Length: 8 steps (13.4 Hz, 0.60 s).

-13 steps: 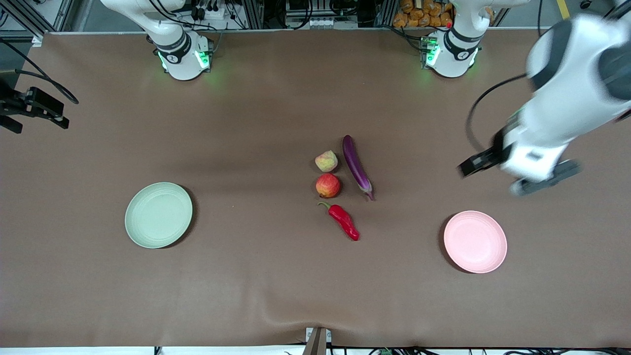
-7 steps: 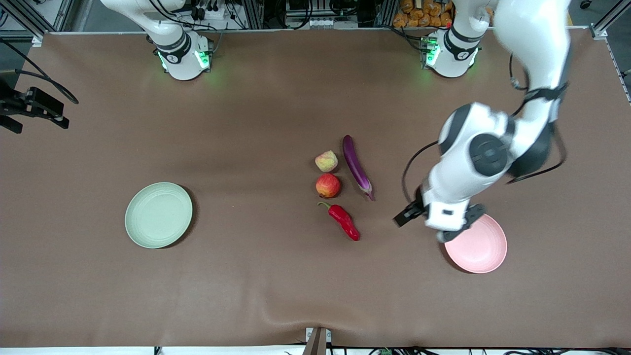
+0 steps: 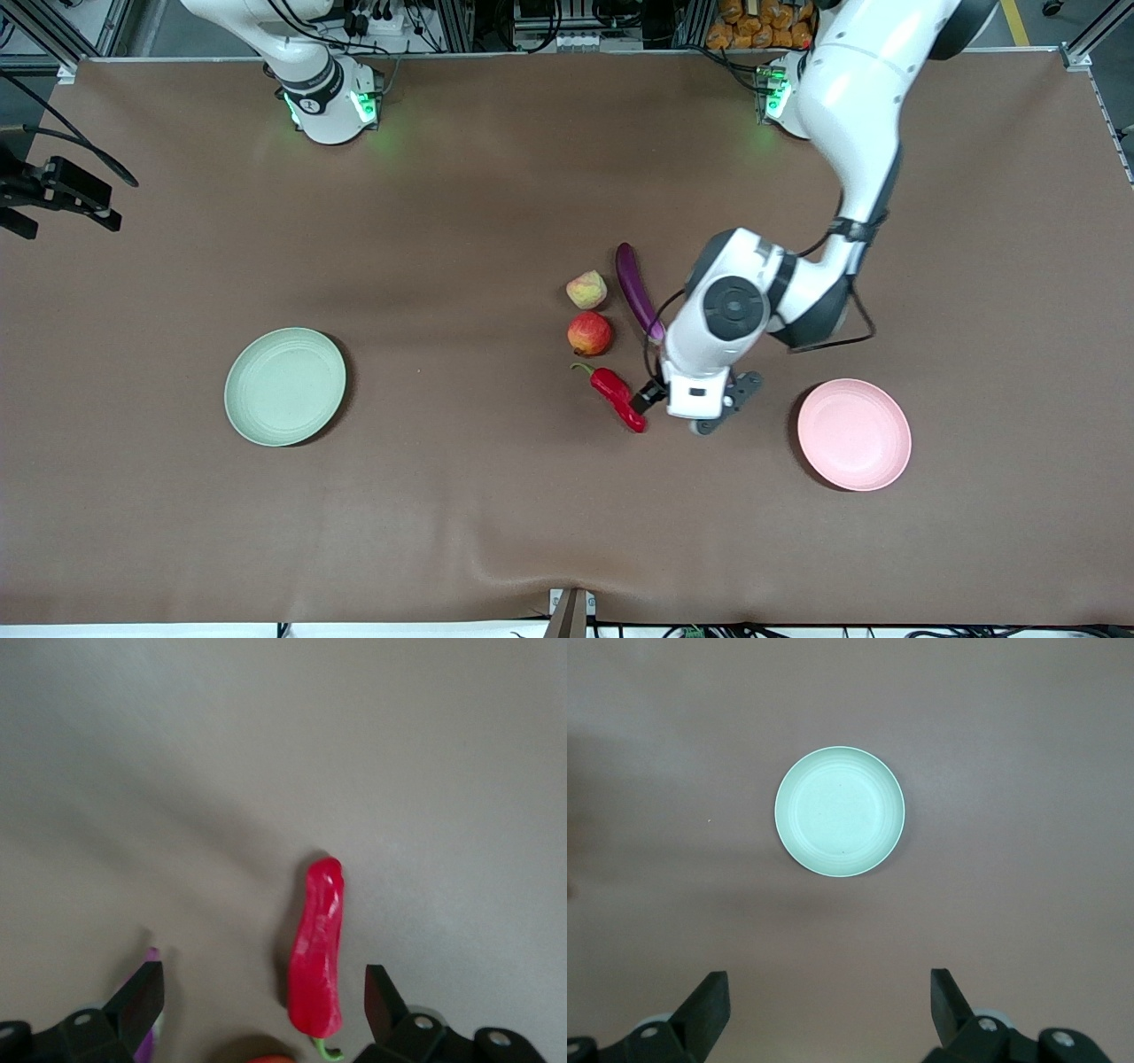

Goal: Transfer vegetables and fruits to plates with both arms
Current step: 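Reach the left gripper down to the red chili pepper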

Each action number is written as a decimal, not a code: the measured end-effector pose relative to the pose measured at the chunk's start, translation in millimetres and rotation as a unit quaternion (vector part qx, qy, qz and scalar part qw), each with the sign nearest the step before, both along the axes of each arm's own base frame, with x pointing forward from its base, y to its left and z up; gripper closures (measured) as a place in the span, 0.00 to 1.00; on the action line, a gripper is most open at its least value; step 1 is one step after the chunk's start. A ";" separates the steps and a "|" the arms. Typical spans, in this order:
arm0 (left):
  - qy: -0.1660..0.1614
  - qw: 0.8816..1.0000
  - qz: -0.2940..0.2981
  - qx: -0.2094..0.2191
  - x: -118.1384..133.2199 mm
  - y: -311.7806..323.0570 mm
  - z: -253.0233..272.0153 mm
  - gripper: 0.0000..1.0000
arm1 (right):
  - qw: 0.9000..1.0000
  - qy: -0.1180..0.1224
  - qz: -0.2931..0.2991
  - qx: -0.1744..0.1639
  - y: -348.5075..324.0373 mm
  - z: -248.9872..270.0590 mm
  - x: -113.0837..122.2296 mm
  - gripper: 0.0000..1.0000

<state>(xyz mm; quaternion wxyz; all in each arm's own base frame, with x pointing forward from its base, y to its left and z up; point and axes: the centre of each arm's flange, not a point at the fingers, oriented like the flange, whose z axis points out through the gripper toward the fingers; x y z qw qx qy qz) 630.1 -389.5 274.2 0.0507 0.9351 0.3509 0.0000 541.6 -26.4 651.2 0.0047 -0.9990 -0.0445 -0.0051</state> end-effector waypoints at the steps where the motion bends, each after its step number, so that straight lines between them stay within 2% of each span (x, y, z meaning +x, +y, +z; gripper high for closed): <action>1: -0.002 1.000 0.005 0.001 -5.3 -10.6 -14.8 0.00 | 1.000 0.000 -0.001 0.000 -0.6 0.0 0.0 0.00; 5: -0.012 1.000 0.013 -0.004 -14.5 -29.9 -64.3 0.00 | 1.000 0.000 -0.001 0.000 -0.8 0.0 -0.1 0.00; 7: -0.015 1.000 0.013 -0.006 -16.7 -34.5 -80.5 0.04 | 1.000 0.000 -0.001 0.001 -0.8 0.0 -0.1 0.00; 8: -0.015 1.000 0.012 -0.006 -17.6 -36.1 -85.8 0.12 | 1.000 0.000 -0.001 0.001 -0.9 0.0 -0.1 0.00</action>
